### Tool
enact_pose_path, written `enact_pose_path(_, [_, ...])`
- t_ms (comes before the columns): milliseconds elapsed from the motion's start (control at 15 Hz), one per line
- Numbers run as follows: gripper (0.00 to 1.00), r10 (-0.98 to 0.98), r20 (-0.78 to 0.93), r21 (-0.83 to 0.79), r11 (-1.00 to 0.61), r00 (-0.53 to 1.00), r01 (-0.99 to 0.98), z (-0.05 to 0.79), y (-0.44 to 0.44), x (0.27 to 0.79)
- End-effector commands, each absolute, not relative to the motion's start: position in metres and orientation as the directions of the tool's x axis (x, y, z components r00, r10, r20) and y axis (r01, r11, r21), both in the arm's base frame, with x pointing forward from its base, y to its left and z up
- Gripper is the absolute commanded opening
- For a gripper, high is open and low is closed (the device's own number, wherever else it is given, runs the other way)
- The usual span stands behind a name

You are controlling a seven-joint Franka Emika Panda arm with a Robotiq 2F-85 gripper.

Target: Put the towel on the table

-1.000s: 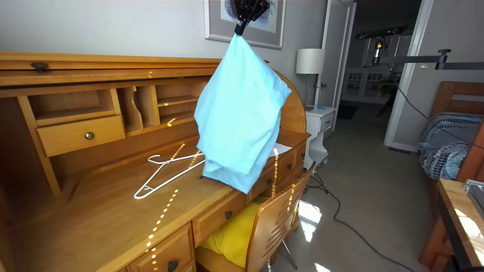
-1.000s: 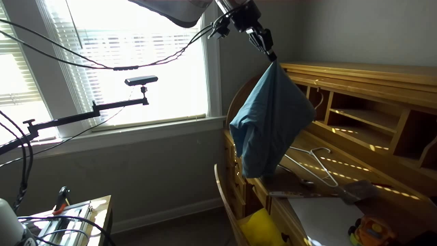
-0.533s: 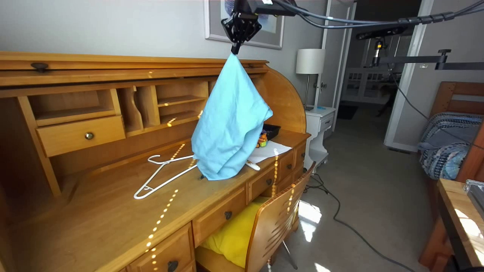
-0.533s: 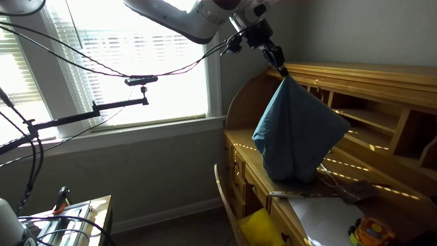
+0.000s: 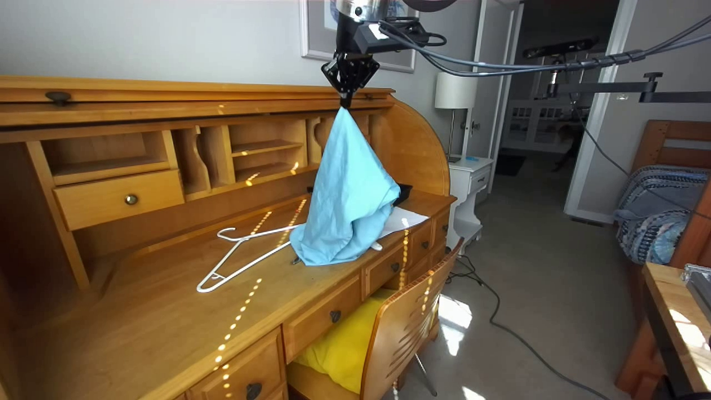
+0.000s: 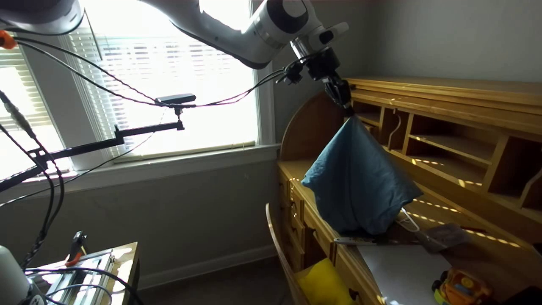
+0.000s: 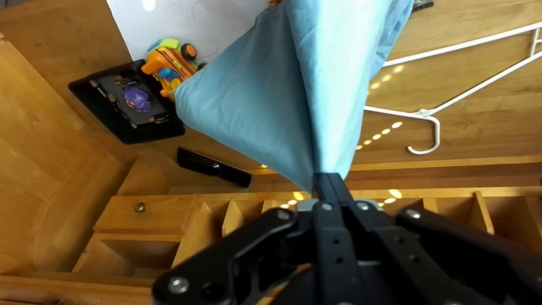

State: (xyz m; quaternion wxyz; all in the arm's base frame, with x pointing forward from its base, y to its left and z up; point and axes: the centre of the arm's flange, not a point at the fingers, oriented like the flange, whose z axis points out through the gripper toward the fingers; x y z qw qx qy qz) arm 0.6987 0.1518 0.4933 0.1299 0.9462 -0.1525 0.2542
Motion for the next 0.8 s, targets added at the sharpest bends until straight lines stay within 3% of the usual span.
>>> enact_pose_path(0, [0.0,-0.221,0.492,0.167,-0.925,0.842,-0.34,0.494,0.15,0.718])
enact_pose_path(733, [0.0,-0.165,0.344,0.213,-0.945,0.924,-0.248,0.437,0.13,0.725])
